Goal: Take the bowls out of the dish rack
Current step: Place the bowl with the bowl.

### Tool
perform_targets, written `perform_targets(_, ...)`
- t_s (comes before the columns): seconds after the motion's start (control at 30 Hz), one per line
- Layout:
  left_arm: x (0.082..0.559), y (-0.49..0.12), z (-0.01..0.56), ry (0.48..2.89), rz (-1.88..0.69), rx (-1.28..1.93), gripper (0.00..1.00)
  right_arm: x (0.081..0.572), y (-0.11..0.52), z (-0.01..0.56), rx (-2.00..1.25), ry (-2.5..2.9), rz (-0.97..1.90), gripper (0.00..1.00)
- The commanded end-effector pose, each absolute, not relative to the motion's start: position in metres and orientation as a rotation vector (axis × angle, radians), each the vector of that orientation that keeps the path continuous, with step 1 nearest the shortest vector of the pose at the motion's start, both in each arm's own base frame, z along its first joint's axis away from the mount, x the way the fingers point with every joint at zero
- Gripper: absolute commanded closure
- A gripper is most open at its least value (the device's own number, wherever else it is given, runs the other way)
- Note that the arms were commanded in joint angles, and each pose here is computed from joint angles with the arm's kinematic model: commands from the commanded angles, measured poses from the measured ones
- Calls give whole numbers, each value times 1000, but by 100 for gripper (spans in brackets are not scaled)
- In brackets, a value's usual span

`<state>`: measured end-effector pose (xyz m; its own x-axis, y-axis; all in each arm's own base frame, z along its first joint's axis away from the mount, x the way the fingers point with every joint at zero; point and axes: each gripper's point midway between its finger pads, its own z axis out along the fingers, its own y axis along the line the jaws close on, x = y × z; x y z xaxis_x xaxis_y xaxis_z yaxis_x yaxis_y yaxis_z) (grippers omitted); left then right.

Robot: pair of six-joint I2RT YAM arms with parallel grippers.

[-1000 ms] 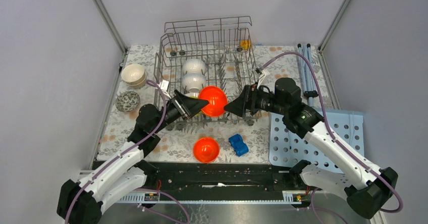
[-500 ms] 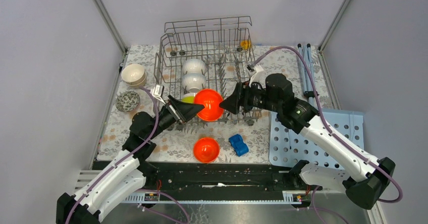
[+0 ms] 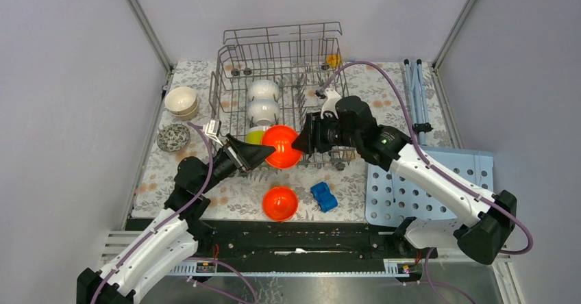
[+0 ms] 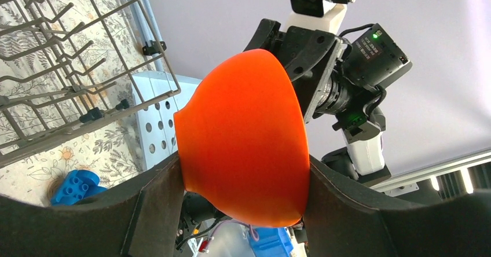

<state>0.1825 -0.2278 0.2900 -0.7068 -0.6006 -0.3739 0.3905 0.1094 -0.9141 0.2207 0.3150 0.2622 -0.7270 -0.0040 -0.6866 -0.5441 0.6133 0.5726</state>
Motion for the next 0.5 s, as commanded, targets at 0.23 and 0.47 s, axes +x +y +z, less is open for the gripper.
perform_targets(0.23,176,-225,302,1584,-1714,-166,100,216,331,277,-420,2151,1108,64)
perform_targets(0.47,179,-222,298,1592,-1682,-188,100,221,323,284,-345,2125,1073,50)
